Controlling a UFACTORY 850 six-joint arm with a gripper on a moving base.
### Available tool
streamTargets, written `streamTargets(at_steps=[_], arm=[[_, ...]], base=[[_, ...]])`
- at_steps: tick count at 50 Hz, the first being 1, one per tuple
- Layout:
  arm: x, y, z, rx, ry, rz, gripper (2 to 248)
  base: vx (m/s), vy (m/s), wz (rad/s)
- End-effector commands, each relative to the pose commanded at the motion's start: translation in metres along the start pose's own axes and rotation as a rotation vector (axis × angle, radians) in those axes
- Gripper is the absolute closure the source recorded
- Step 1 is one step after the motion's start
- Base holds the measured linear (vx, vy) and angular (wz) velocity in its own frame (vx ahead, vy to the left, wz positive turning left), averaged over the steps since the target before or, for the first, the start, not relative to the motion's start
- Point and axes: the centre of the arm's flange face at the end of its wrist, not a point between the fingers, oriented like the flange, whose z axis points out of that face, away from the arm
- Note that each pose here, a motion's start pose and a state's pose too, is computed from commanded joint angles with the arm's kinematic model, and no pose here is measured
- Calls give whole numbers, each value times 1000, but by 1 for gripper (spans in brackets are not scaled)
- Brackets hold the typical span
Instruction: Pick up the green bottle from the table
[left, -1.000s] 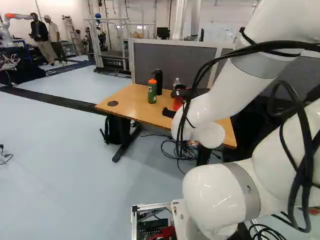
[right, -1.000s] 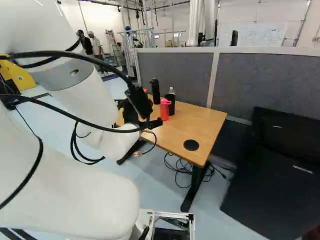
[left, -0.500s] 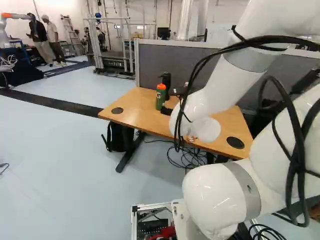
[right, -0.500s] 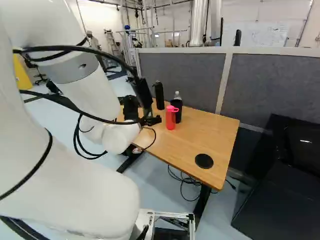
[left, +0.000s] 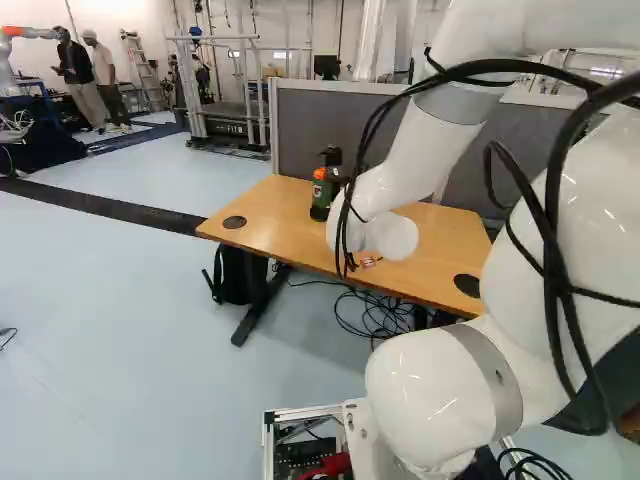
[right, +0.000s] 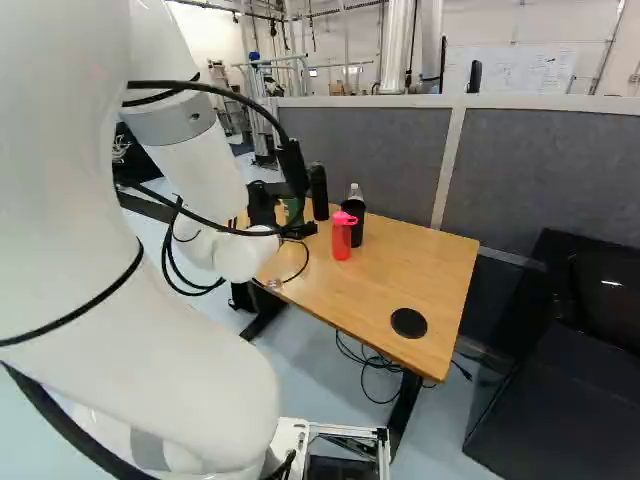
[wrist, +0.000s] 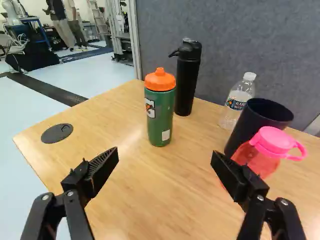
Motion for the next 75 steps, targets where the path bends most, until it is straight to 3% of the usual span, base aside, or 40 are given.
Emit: streamTargets(at_steps=[35,75], arm=[[17,0,68,-15,-83,16,3],[40,-9,147,0,-58,11,3]], base=[[0,0,0],[0,0,0]])
